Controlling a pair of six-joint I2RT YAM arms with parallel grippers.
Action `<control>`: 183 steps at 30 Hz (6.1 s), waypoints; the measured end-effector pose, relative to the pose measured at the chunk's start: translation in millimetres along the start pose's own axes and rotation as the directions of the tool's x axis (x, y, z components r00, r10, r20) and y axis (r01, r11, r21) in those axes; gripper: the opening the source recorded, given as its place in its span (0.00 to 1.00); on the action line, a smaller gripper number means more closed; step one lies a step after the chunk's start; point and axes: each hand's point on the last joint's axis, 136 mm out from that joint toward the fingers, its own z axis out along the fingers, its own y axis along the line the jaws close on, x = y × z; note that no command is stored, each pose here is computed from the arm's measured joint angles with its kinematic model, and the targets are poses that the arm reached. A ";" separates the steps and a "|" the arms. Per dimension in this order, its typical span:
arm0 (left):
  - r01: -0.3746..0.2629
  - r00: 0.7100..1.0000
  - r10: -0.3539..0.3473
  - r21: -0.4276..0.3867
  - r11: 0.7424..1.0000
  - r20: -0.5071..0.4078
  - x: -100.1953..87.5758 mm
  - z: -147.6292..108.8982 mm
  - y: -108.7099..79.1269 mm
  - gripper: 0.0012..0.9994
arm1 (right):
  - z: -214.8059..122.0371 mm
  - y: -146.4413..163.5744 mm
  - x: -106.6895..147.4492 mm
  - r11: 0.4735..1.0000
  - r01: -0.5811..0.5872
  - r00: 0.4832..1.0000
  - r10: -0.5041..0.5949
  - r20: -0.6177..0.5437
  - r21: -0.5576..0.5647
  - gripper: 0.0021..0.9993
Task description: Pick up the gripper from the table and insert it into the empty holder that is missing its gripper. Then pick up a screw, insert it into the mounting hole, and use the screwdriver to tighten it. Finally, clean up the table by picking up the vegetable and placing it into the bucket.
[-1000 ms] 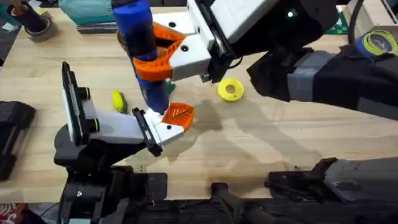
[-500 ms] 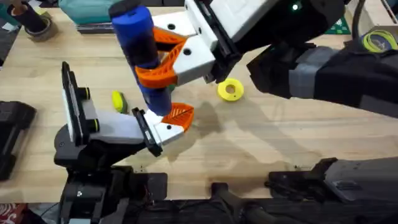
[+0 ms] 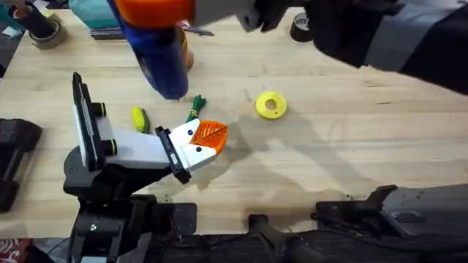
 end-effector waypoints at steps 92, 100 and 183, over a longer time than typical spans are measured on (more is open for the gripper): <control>-0.023 1.000 0.023 0.000 1.000 0.000 0.0 0.0 -0.1 0.00 | -6.8 6.1 93.5 0.990 -0.101 0.995 0.102 -0.006 0.097 0.02; -0.023 1.000 0.023 0.000 1.000 0.000 0.0 0.0 -0.1 0.00 | -6.8 6.5 92.3 0.991 -0.093 0.996 0.094 -0.004 0.095 0.02; -0.023 1.000 0.023 0.000 1.000 0.000 0.0 0.0 -0.1 0.00 | -2.8 4.6 67.9 0.993 -0.103 0.995 0.103 0.015 0.050 0.02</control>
